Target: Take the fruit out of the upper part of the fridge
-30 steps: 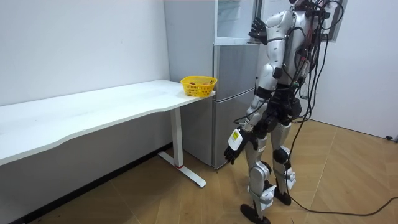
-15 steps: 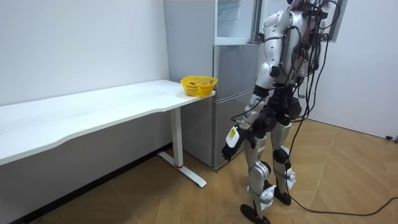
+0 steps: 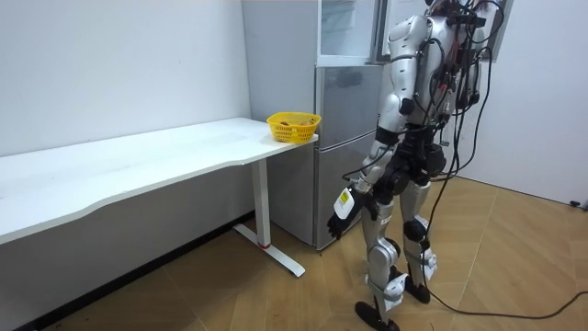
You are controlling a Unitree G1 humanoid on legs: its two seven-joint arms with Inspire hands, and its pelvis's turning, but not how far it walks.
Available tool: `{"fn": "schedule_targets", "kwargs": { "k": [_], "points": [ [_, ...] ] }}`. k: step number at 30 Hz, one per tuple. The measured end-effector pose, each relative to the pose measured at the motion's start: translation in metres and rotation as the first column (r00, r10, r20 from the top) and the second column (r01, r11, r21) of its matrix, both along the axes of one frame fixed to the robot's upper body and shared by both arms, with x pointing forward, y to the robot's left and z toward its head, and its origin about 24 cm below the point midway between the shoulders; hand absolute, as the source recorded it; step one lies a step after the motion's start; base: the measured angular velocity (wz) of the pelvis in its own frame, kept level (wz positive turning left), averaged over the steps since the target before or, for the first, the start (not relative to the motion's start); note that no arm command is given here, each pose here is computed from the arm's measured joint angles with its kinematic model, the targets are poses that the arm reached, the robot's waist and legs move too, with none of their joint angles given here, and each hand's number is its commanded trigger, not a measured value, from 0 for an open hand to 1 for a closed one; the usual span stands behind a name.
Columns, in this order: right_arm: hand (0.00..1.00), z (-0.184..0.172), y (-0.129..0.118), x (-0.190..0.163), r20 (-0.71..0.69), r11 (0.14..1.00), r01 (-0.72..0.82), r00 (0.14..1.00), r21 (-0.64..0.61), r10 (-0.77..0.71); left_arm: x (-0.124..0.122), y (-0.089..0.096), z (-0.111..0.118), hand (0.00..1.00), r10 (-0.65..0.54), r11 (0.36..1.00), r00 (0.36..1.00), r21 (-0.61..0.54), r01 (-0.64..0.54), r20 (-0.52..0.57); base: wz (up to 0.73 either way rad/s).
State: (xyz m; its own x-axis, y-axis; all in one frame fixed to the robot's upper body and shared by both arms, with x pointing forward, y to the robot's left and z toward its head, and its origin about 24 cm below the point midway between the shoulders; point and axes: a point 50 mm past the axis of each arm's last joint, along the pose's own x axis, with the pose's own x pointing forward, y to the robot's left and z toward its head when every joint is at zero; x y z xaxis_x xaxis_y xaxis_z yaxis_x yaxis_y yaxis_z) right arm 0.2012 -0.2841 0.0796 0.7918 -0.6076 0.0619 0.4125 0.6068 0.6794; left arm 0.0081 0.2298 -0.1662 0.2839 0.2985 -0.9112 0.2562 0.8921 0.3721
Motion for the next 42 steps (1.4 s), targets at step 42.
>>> {"fn": "schedule_targets", "kwargs": {
  "k": [42],
  "points": [
    [0.0,-0.038,-0.097,-0.046,-0.126,0.859,0.434,0.901,0.271,-0.415,-0.012,0.022,0.007,0.0,0.158,0.987,0.987,0.007,-0.158,0.024,0.01]
  ]
}}
